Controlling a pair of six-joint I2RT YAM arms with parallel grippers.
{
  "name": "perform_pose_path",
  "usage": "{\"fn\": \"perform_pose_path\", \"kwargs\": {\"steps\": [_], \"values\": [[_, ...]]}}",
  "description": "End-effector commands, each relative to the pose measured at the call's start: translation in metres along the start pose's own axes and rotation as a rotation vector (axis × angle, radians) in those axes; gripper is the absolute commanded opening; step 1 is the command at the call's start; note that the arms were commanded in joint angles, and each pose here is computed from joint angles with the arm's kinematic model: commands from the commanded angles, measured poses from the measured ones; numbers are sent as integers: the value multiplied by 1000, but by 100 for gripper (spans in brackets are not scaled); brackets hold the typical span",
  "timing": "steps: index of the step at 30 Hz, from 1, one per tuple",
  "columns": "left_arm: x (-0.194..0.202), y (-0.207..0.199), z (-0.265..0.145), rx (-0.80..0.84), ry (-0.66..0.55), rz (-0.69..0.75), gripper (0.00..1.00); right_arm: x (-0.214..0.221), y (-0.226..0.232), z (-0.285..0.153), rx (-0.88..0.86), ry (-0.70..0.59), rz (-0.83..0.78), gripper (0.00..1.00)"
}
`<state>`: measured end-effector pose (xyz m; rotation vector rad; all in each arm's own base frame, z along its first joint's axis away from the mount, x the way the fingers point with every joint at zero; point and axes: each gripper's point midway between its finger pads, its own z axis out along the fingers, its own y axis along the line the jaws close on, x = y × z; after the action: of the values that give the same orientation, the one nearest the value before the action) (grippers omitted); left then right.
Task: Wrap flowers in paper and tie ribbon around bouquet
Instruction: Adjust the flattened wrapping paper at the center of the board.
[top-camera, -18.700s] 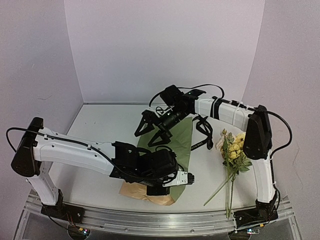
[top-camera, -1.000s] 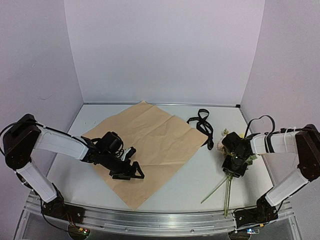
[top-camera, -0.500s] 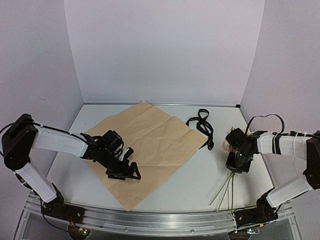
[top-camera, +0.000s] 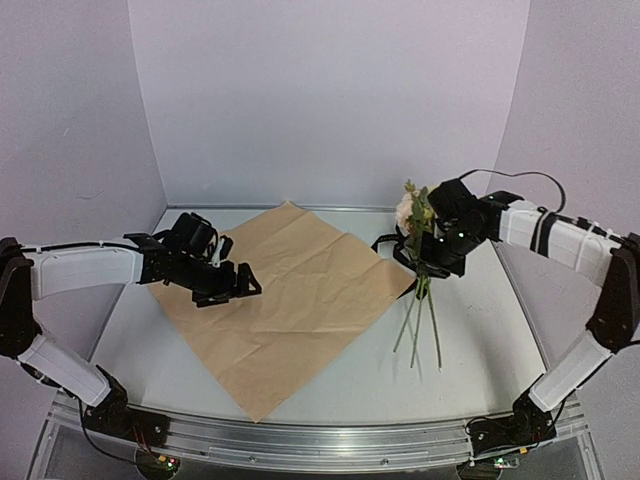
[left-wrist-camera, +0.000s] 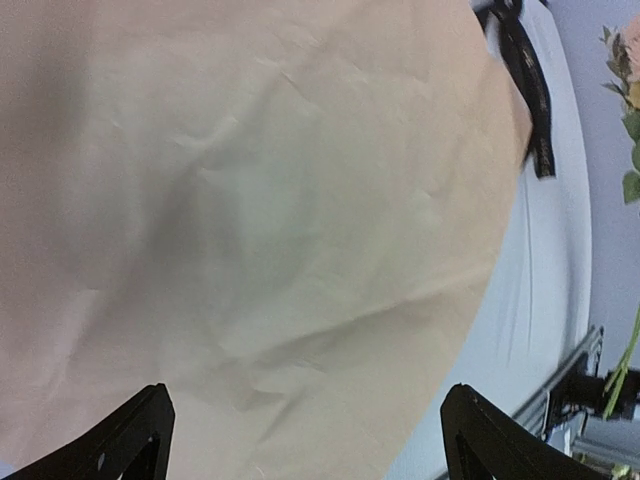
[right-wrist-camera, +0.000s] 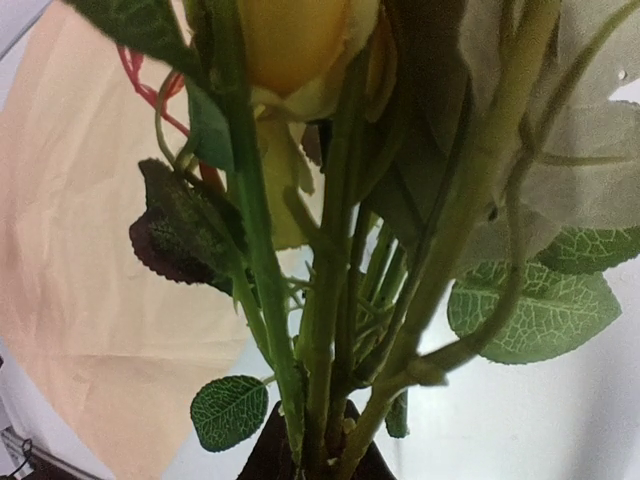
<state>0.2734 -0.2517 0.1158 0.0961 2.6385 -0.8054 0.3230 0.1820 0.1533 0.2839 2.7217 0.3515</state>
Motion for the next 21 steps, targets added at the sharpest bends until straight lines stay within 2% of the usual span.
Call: {"fn": "perform_pose_path", "kwargs": {"steps": [1, 6, 8, 10, 15, 21], "values": [[-58, 49, -4, -130, -135, -112, 95, -27, 94, 12, -218, -10, -111, 0], [-124, 58, 19, -133, -227, -102, 93, -58, 160, 38, -376, -25, -100, 0], [-138, 64, 34, -163, -232, -97, 93, -66, 175, 45, -410, -23, -106, 0], [-144, 72, 53, -184, -211, -97, 91, -71, 186, 51, -439, -25, -116, 0], [-149, 82, 73, -228, -189, -92, 91, -82, 210, 59, -523, -22, -115, 0], [-135, 78, 101, -264, -119, -15, 90, -88, 216, 66, -563, -22, -88, 0]]}}
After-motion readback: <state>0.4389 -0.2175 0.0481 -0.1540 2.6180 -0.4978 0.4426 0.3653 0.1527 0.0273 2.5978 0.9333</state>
